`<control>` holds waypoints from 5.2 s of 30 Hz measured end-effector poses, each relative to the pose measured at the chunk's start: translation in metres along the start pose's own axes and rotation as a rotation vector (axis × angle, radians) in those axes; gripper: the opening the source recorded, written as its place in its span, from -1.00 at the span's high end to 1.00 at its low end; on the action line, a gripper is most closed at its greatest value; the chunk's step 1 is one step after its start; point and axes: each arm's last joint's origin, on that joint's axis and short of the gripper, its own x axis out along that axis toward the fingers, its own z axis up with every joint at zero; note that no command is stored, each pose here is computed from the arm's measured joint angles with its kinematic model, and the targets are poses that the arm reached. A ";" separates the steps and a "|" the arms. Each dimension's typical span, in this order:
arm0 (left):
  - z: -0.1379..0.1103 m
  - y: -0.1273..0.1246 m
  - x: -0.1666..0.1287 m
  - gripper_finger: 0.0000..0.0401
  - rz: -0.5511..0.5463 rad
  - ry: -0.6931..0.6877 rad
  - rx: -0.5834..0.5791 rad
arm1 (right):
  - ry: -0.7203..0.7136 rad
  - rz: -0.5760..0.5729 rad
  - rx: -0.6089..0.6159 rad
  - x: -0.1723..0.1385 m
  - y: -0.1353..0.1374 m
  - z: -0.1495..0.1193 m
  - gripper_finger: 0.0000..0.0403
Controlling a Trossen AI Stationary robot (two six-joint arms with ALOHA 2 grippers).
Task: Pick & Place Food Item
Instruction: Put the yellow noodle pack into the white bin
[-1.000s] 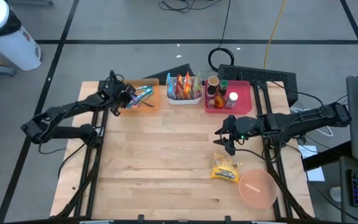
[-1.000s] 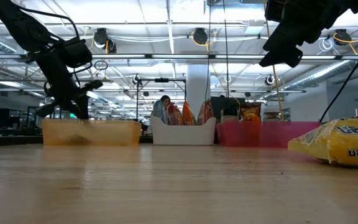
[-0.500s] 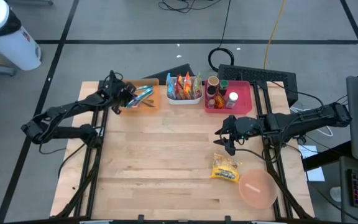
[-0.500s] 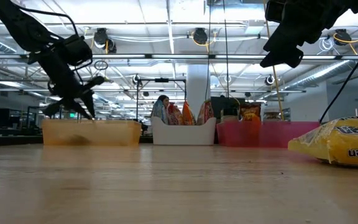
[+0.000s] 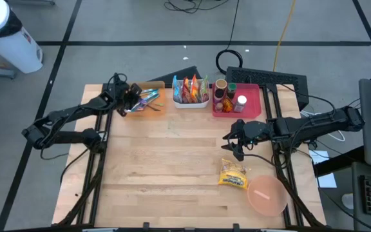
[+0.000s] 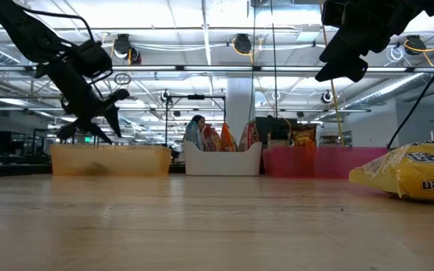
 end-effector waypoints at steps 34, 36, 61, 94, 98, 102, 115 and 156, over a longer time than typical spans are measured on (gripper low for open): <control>-0.052 -0.093 -0.152 0.33 -1.587 -0.028 0.545 | -0.324 0.125 0.043 -0.005 0.007 0.033 -0.04; -0.060 -0.101 -0.164 0.33 -1.568 -0.014 0.605 | -0.398 0.143 0.054 -0.008 0.007 0.041 -0.04; -0.184 -0.184 -0.217 0.33 -1.238 0.212 1.437 | -0.454 0.165 -0.084 -0.042 0.028 0.087 -0.04; -0.199 -0.185 -0.187 0.33 -1.210 0.453 1.417 | 0.518 -0.084 0.371 -0.023 0.093 -0.046 -0.04; -0.194 -0.186 -0.193 0.33 -1.245 0.453 1.407 | 0.501 -0.045 0.453 -0.011 0.085 -0.069 -0.04; -0.195 -0.185 -0.197 0.33 -1.265 0.467 1.405 | 0.510 -0.062 0.483 -0.006 0.074 -0.086 -0.04; -0.203 -0.180 -0.204 0.33 -1.283 0.505 1.406 | 0.591 -0.260 0.425 -0.011 0.045 -0.108 -0.04; -0.196 -0.177 -0.190 0.33 -1.146 0.458 1.470 | -0.152 0.304 0.535 0.035 0.034 -0.041 1.00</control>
